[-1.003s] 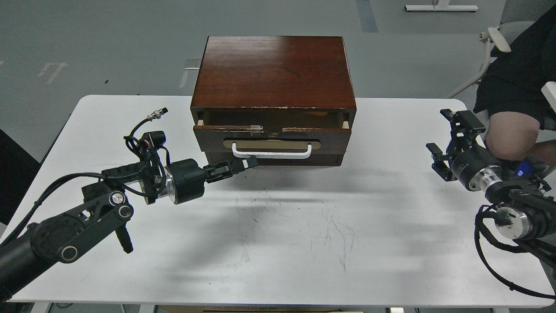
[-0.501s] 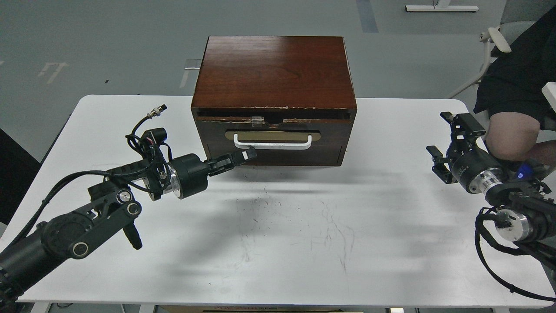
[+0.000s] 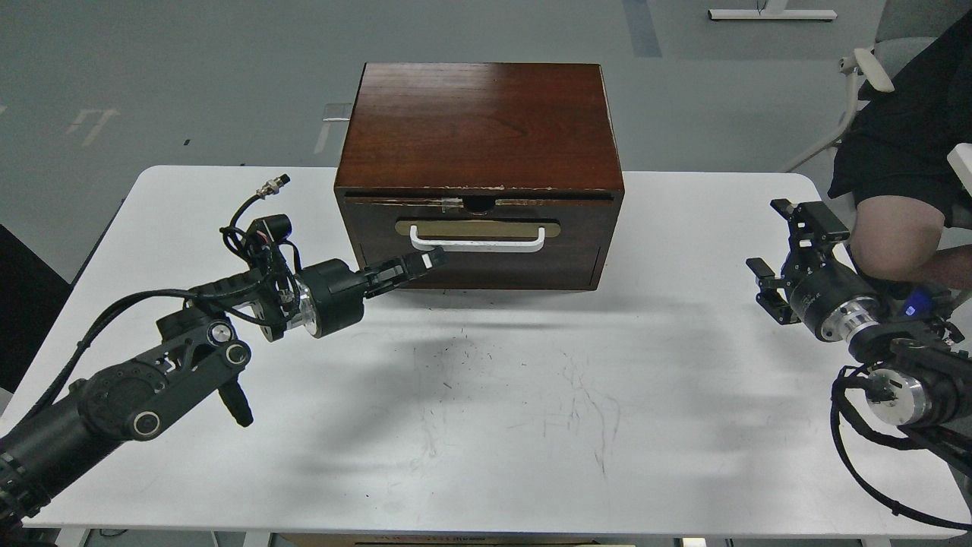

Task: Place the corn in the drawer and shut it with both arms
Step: 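Hold the left gripper against the closed drawer front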

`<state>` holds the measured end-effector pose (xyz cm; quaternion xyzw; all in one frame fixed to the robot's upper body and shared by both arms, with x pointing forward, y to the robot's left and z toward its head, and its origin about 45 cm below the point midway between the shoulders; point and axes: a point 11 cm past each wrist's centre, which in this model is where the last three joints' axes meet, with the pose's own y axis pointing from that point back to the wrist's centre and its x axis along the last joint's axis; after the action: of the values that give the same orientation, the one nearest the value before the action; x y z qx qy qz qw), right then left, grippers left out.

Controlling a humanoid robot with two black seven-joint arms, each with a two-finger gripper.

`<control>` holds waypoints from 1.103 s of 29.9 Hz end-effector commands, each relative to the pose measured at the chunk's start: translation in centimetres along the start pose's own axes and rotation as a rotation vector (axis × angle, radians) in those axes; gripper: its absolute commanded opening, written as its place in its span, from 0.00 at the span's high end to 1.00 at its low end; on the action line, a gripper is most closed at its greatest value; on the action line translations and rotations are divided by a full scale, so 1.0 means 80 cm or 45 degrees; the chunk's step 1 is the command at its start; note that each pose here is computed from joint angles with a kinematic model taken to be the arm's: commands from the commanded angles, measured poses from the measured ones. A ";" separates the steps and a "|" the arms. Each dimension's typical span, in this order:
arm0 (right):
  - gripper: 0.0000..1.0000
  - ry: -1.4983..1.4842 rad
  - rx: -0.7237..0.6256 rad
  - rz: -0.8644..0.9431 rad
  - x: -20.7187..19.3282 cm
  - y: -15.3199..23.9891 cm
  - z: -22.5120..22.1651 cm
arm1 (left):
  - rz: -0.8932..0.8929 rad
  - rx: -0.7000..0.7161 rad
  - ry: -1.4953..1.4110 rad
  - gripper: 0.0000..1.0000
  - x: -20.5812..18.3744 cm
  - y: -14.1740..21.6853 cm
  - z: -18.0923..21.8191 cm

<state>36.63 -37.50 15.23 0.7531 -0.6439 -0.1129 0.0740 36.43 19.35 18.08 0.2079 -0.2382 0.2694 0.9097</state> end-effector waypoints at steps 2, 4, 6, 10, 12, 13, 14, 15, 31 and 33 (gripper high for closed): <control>0.00 -0.002 -0.004 0.001 0.000 0.001 0.002 | -0.001 0.003 0.004 1.00 -0.001 -0.001 -0.001; 0.00 -0.001 -0.008 0.004 0.001 0.002 0.004 | 0.001 0.002 0.006 1.00 0.000 -0.001 -0.001; 0.00 -0.002 -0.006 0.004 0.001 0.002 0.003 | 0.004 0.003 0.009 1.00 0.001 0.000 -0.002; 0.00 -0.001 -0.008 0.006 0.002 0.002 0.004 | 0.002 0.007 0.009 1.00 0.001 0.000 -0.002; 0.00 0.001 -0.009 0.010 0.004 0.003 0.004 | 0.003 0.007 0.010 1.00 0.001 0.000 -0.002; 0.00 0.004 -0.007 0.014 0.006 0.004 0.002 | 0.005 0.008 0.009 1.00 0.002 0.000 -0.003; 0.00 0.006 -0.008 0.021 0.009 0.006 0.002 | 0.006 0.015 0.009 1.00 0.003 0.000 -0.005; 0.00 0.006 -0.010 0.021 0.010 0.006 0.003 | 0.006 0.017 0.009 1.00 0.003 0.000 -0.006; 0.00 0.008 -0.004 0.034 0.015 0.008 0.000 | -0.087 -0.008 0.078 1.00 -0.001 0.008 -0.001; 0.00 0.009 -0.004 0.033 0.015 0.008 0.000 | -0.140 -0.026 0.085 1.00 -0.005 0.015 0.006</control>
<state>36.20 -38.90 15.34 0.7443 -0.6539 -0.1098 0.0798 36.38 19.68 18.26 0.2043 -0.2107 0.2522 0.9221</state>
